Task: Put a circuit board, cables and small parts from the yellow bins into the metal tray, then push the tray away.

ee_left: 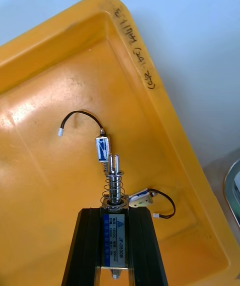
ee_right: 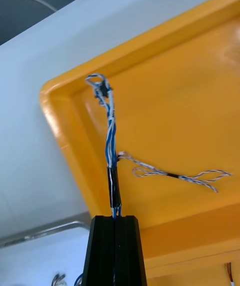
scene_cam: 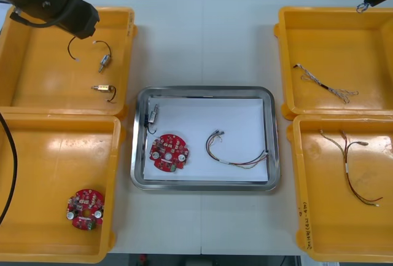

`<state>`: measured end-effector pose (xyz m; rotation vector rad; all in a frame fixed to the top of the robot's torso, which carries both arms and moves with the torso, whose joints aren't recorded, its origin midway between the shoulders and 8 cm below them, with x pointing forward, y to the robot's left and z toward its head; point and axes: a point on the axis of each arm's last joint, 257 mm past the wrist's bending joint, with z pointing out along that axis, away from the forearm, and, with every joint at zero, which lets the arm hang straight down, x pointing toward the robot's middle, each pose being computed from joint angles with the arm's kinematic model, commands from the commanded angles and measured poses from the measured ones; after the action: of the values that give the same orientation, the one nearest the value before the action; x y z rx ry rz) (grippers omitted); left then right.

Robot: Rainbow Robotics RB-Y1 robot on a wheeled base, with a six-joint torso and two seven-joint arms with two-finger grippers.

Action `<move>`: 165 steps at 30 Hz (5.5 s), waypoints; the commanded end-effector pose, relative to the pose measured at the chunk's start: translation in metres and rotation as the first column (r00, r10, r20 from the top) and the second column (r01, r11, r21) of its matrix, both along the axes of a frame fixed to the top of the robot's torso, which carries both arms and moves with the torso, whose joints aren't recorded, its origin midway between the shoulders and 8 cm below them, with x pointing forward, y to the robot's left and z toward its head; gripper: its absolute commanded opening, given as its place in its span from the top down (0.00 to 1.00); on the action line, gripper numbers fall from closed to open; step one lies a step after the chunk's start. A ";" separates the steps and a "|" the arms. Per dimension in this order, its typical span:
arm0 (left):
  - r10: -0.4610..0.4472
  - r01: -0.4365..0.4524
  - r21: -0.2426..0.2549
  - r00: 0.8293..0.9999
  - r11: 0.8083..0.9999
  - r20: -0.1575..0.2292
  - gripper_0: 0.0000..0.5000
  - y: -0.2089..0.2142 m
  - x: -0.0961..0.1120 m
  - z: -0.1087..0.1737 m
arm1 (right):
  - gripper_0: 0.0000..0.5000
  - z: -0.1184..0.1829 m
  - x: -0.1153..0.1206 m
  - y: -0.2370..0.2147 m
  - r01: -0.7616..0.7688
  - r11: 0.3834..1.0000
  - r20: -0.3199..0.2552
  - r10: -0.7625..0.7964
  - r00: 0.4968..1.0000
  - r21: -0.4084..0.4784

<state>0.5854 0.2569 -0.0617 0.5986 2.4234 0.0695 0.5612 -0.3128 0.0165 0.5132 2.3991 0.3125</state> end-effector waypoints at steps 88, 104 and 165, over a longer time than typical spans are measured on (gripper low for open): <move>0.175 -0.180 -0.068 0.982 0.981 -0.072 1.00 -0.003 -0.063 -0.002 | 1.00 -0.249 -0.054 0.213 -0.745 -0.401 -0.667 0.741 0.078 -0.533; 0.186 -0.190 -0.085 0.981 0.978 -0.057 1.00 -0.006 -0.067 -0.001 | 0.00 -0.256 -0.059 0.214 -0.765 -0.383 -0.661 0.747 0.073 -0.518; 0.206 -0.224 -0.236 0.973 0.945 -0.099 1.00 -0.138 -0.087 -0.038 | 0.00 -0.066 -0.103 0.007 -0.641 0.550 -0.220 0.641 0.735 -0.536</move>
<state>0.5014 0.1491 -0.1010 0.2461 2.5431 -0.1135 0.4677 -0.2720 -0.0639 -0.8344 2.4148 -0.1428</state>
